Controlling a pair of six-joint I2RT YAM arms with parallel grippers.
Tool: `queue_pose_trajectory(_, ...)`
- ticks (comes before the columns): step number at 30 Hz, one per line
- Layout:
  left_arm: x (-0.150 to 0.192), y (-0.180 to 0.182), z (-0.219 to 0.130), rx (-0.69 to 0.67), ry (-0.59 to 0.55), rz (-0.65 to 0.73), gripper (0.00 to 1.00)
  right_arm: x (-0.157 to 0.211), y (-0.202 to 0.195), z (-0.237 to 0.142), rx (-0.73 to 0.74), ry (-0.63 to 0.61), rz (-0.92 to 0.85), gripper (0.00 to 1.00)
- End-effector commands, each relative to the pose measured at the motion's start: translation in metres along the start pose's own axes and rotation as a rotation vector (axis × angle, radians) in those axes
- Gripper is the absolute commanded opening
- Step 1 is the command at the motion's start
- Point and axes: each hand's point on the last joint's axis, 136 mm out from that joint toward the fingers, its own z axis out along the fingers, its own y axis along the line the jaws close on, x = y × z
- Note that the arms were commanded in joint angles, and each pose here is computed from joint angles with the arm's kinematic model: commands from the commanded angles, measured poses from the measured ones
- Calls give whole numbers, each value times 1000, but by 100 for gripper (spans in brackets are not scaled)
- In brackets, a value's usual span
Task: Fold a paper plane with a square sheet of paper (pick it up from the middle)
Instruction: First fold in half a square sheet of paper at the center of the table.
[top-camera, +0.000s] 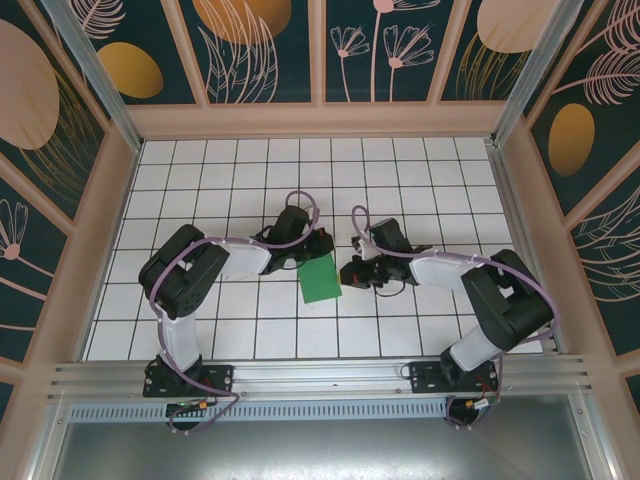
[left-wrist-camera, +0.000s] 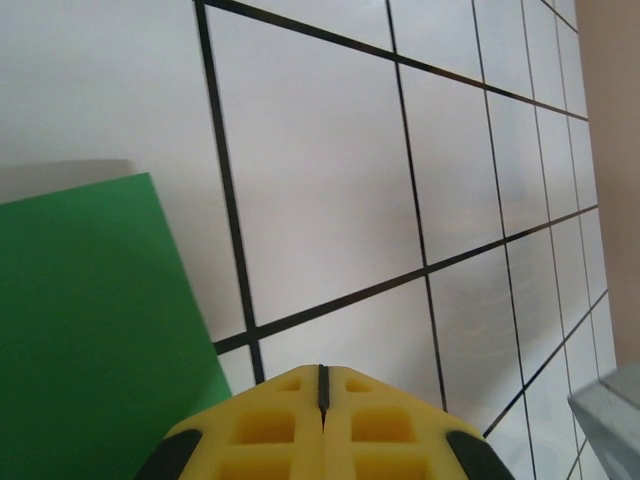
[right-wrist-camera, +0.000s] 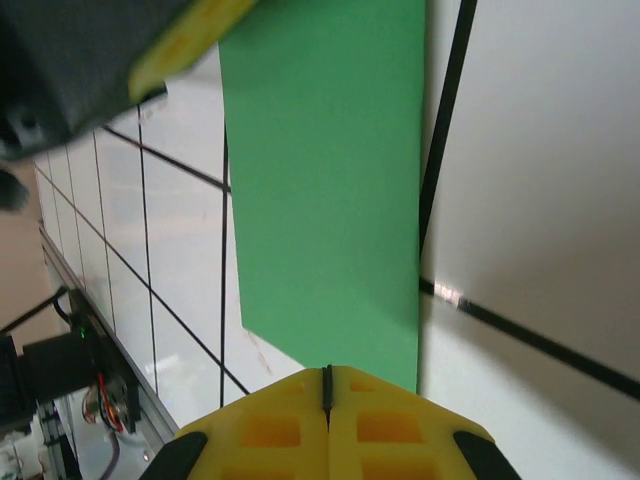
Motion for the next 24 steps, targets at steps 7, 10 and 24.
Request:
queue_pose_trajectory(7, 33, 1, 5, 23, 67, 1, 0, -22, -11, 20, 21, -18, 53, 0)
queue_pose_trajectory(10, 38, 8, 7, 6, 79, 0, 0, -22, -15, 24, 34, -7, 59, 0)
queue_pose_trajectory(24, 21, 46, 14, -248, 88, 190, 0, 24, -74, 30, 251, 154, 90, 0)
